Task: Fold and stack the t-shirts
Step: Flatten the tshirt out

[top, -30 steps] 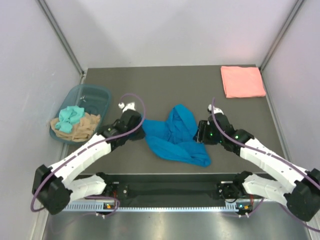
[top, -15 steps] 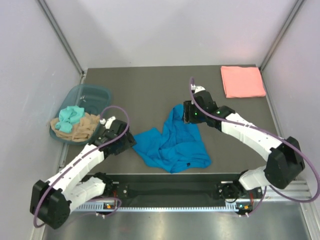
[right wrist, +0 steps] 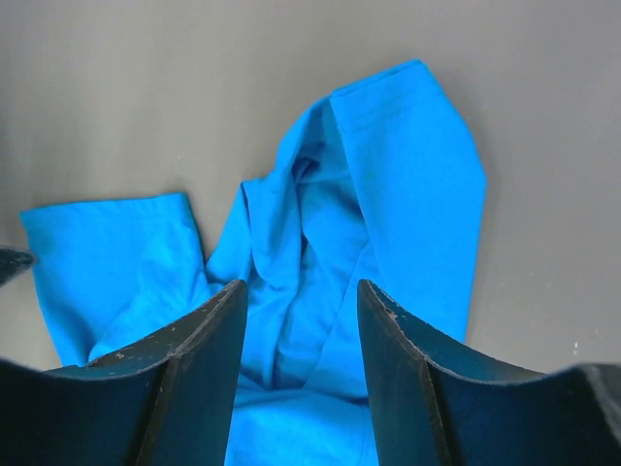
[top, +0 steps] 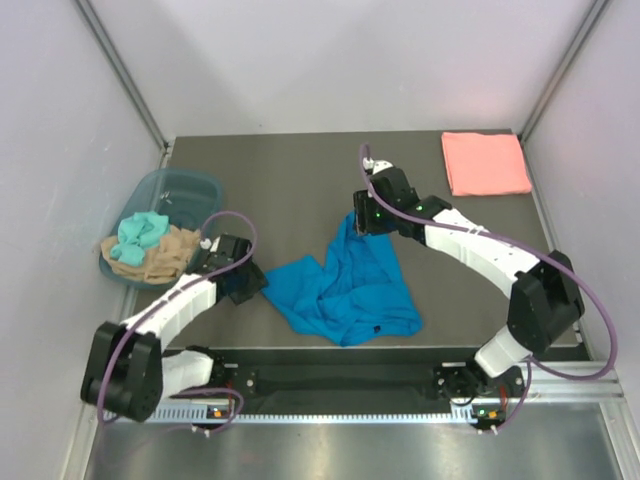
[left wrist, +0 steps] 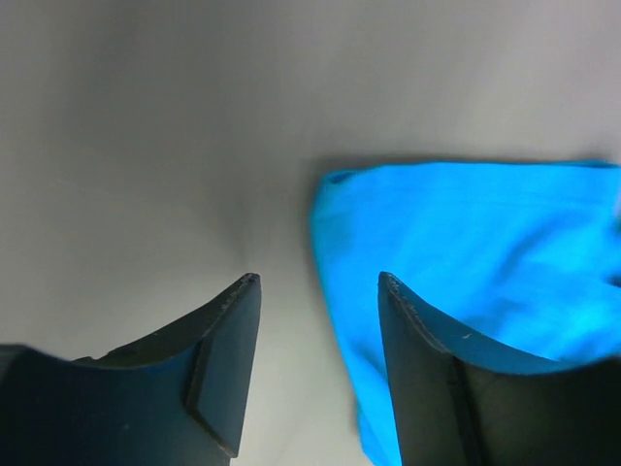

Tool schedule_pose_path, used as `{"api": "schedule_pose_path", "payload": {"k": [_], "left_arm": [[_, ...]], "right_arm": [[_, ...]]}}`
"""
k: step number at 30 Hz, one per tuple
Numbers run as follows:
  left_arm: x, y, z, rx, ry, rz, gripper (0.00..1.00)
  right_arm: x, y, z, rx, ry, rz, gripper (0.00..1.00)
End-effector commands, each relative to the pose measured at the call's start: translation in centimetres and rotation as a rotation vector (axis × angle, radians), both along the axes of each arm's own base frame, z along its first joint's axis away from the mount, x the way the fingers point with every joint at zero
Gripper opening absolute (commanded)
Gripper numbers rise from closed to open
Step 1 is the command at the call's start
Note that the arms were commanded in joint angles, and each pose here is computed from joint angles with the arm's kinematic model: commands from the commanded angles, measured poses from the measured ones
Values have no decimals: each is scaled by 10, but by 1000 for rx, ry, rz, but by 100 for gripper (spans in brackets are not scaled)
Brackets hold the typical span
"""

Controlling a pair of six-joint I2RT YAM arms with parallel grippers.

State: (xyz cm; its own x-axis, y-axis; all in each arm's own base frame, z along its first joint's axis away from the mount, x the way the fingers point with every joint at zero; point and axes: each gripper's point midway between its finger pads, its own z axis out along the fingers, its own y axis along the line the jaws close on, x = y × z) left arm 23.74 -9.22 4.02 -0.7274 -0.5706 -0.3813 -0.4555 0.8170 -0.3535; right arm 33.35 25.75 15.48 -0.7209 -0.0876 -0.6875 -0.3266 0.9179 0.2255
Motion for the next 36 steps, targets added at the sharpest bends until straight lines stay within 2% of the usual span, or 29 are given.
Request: {"api": "schedule_pose_path", "payload": {"k": [1, 5, 8, 12, 13, 14, 16, 17, 19, 27, 28, 30, 34, 35, 36], "left_arm": [[7, -3, -10, -4, 23, -7, 55], [6, -2, -25, 13, 48, -10, 55], [16, -11, -22, -32, -10, -36, 55], [21, -10, -21, -15, -18, -38, 52], [22, -9, -21, -6, -14, -45, 49], [21, -9, -24, -2, -5, -49, 36], [22, -11, -25, -7, 5, -63, 22], [23, -12, -25, -10, 4, -68, 10], [26, -15, -21, -16, -4, -83, 0], [36, -19, -1, -35, -69, -91, 0], [38, -19, 4, -39, -86, -91, 0], [45, -21, 15, -44, -121, -96, 0], [83, -19, 67, 6, -269, -104, 0], [106, -22, 107, 6, -366, -100, 0], [120, -22, 127, 31, -416, -121, 0]], "right_arm": [[10, 10, 12, -4, -42, 23, 50], [11, 16, 10, 18, -22, 23, 51], [6, 30, 5, 32, 10, 31, 50], [14, 32, -12, -38, 43, -32, 50], [18, 29, -14, -54, 42, -58, 50], [25, 24, -16, -62, 47, -94, 50], [33, 23, -26, -46, 93, -161, 50], [38, 22, -28, -32, 108, -185, 50], [44, 28, -38, -8, 144, -223, 50], [60, 43, -71, 93, 248, -381, 44], [65, 44, -72, 108, 245, -391, 38], [81, 52, -65, 163, 209, -389, 33], [118, 60, -24, 258, 147, -347, 0], [132, 49, 5, 257, 97, -358, 0], [140, 38, 23, 255, 66, -373, 0]]}}
